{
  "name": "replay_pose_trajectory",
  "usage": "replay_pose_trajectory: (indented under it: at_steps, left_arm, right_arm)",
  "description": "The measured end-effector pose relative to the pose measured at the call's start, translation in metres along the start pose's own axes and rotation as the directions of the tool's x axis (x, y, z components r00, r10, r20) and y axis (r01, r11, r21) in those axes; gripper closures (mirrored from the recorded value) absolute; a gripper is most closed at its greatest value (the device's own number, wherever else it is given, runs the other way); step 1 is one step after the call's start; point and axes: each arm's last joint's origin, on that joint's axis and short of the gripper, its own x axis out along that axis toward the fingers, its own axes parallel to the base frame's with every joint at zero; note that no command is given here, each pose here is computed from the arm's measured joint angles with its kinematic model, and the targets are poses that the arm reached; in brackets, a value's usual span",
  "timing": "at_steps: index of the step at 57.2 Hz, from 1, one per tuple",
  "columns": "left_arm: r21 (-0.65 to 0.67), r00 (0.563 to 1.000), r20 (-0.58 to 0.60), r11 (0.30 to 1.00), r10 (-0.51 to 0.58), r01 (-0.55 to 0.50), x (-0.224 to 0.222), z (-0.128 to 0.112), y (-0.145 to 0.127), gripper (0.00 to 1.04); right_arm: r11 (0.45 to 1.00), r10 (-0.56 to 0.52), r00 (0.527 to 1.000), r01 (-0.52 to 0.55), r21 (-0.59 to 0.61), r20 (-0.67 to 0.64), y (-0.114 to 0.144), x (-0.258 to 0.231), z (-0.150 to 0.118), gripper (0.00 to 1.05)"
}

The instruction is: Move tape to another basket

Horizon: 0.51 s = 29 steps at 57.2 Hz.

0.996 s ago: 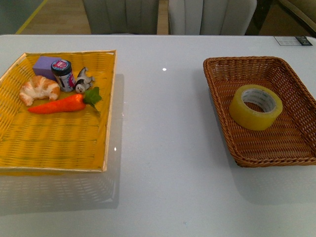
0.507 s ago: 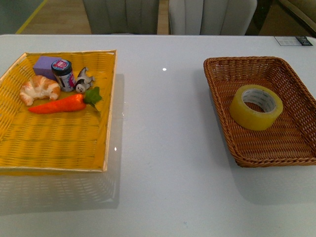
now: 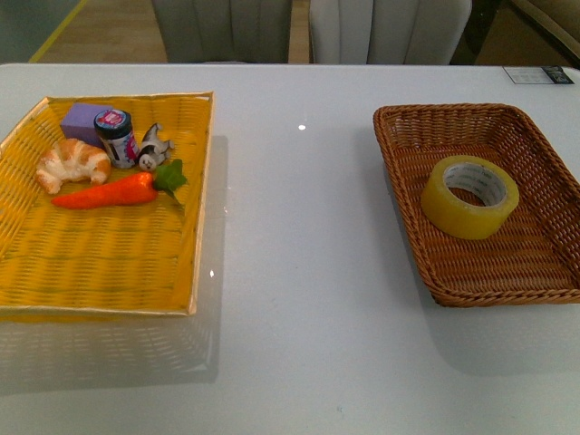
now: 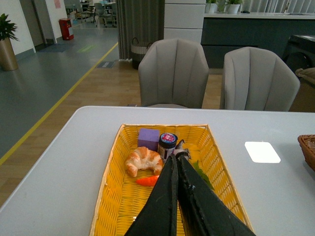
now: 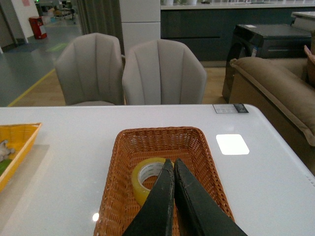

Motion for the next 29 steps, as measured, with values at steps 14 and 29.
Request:
replay_pose_trajectory:
  at_steps: [14,29]
  left_arm:
    - [0.0,1.0,0.0,1.0,0.0,0.0,0.0,0.0,0.0,1.03]
    - [0.0,1.0,0.0,1.0,0.0,0.0,0.0,0.0,0.0,1.03]
  right_arm:
    - [1.0,0.0,1.0,0.0,0.0,0.0,0.0,-0.006,0.0,1.03]
    - [1.0,0.002,0.999,-0.002,0.0,-0.035,0.0,-0.016,-0.005,1.03]
